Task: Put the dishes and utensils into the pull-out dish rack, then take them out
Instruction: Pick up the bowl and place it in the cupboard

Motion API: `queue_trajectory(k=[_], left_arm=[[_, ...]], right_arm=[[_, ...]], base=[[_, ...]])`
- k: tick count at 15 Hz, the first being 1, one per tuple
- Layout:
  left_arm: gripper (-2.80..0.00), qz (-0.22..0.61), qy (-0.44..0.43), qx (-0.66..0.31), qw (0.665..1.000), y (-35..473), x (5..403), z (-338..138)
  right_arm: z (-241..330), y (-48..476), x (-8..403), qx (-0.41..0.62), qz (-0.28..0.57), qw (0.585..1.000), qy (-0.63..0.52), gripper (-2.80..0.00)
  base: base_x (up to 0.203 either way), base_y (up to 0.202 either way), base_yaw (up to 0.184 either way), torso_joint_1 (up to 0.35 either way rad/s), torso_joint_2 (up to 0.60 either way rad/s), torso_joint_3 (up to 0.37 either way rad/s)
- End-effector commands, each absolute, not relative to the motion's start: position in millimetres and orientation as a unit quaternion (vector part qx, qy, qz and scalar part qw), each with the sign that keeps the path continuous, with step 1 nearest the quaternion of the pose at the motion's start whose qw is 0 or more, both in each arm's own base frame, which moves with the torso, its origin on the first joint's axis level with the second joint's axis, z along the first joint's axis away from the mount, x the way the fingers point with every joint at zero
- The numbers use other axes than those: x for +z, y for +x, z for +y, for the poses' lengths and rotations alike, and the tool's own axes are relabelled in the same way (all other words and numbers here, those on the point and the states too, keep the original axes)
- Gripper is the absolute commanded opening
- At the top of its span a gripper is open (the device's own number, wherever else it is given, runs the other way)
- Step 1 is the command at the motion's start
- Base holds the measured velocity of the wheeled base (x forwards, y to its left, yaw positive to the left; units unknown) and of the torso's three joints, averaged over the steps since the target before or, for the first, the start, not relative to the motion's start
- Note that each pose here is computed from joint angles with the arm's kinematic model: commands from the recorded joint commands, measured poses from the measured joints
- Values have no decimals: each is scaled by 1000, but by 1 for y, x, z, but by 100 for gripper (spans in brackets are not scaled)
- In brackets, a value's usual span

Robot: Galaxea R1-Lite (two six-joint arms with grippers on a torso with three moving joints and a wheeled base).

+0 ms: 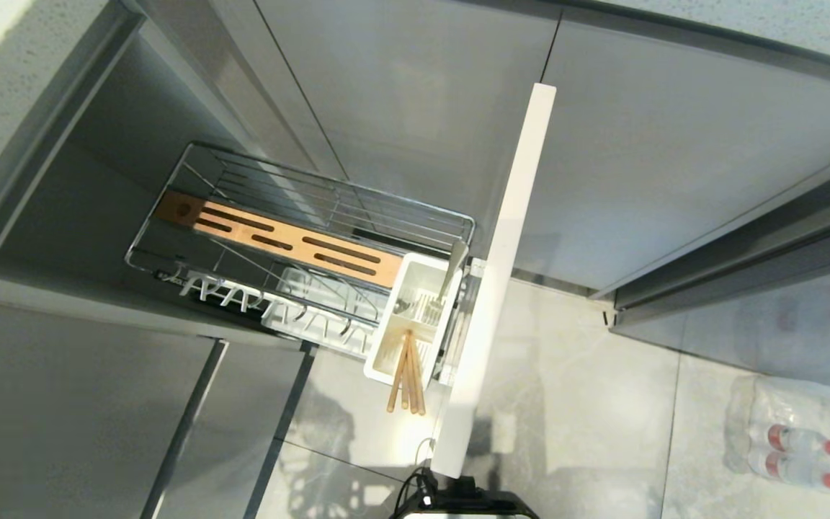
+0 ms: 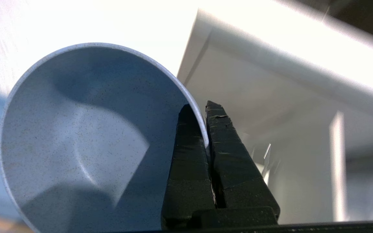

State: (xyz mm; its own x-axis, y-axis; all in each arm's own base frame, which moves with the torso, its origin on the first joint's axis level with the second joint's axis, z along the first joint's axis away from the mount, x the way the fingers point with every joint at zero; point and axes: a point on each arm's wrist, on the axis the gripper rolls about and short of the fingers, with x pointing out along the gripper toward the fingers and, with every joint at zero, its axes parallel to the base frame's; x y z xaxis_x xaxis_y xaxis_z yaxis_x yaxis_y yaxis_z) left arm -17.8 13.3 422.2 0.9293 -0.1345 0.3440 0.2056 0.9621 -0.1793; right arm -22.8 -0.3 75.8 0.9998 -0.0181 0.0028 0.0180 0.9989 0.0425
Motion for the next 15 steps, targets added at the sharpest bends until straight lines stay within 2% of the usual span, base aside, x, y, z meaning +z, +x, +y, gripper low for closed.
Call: queue_trajectory(k=[1,5,10,15], left_arm=[[-280,-226,-151,-91,958,-17,433,12],[-280,-218,-286,-147,922,2,441,3],[-280,-153,-446,-254,844,23,456,-8],[-280,-108,-493,-266,821,78,473,-30]], right_arm=[[0,-23,76,-9,-1,1000,21,-280],[0,-23,76,-9,-1,1000,21,-280],[0,-23,76,-9,-2,1000,21,-280],[0,-23,76,-9,-1,1000,21,-280]], base=[[0,0,0,0,0,0],[0,0,0,0,0,0],[0,0,0,0,0,0],[0,0,0,0,0,0]])
